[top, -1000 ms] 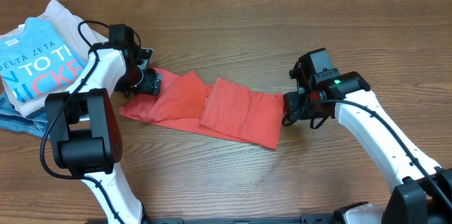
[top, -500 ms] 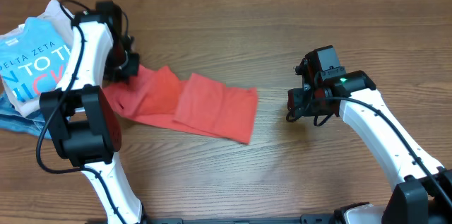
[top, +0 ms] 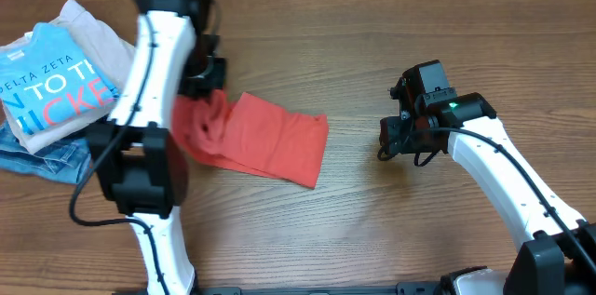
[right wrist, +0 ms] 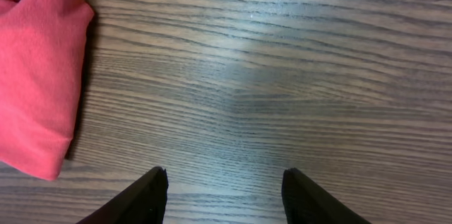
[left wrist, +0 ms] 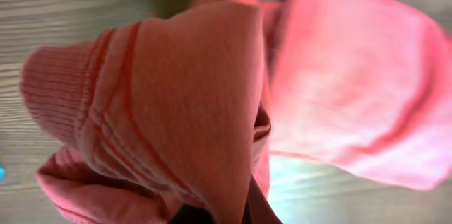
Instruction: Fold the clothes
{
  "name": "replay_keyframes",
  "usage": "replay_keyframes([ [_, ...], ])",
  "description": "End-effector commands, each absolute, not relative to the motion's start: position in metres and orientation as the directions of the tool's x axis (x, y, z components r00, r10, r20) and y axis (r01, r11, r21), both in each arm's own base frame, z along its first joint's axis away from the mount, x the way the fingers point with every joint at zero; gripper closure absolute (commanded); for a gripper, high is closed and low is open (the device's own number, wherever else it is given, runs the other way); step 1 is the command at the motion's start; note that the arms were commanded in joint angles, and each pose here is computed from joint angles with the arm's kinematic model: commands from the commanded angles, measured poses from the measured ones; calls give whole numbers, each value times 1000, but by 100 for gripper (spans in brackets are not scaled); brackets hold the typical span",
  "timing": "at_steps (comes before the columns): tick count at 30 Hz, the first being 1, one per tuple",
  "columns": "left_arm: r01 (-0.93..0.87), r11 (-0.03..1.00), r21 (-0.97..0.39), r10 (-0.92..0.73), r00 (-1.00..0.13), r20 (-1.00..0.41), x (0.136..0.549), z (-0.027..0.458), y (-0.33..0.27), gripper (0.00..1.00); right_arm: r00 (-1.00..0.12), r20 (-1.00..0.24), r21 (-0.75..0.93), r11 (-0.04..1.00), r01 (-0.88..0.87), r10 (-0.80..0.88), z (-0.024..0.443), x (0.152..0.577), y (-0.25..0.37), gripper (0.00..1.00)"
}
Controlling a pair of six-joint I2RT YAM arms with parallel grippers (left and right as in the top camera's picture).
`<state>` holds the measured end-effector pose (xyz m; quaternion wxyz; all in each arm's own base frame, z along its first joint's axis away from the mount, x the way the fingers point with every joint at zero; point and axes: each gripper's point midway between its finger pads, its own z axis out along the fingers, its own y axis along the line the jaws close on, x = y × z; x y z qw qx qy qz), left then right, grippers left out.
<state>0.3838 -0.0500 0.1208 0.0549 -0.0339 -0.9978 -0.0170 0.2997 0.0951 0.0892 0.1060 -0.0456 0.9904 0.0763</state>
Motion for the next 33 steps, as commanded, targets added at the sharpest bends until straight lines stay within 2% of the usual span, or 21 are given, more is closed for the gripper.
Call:
replay_keyframes([
  [1,94,995,17,91,-990,111,374,128,-93,96,-967,-247,144,984,-106,-68,99,306,95,44],
  [6,202,979,31,198,-975,104,358,128,-145,93,-967,-244,157,982,-109,-69,99,305,97,44],
  [10,194,980,30,192,-979,75,356,126,-167,90,-969,-239,172,979,-113,-70,99,303,100,44],
  [17,176,984,28,174,-982,70,352,126,-179,89,-970,-233,186,976,-116,-70,100,302,102,44],
  [26,237,971,39,231,-967,106,335,115,-196,88,-970,-233,189,975,-116,-70,99,302,103,44],
  [30,275,960,47,267,-955,131,323,104,-206,81,-970,-233,189,975,-116,-70,99,302,103,44],
  [33,288,958,16,280,-944,175,309,91,-214,73,-970,-233,189,975,-116,-70,99,302,103,44],
])
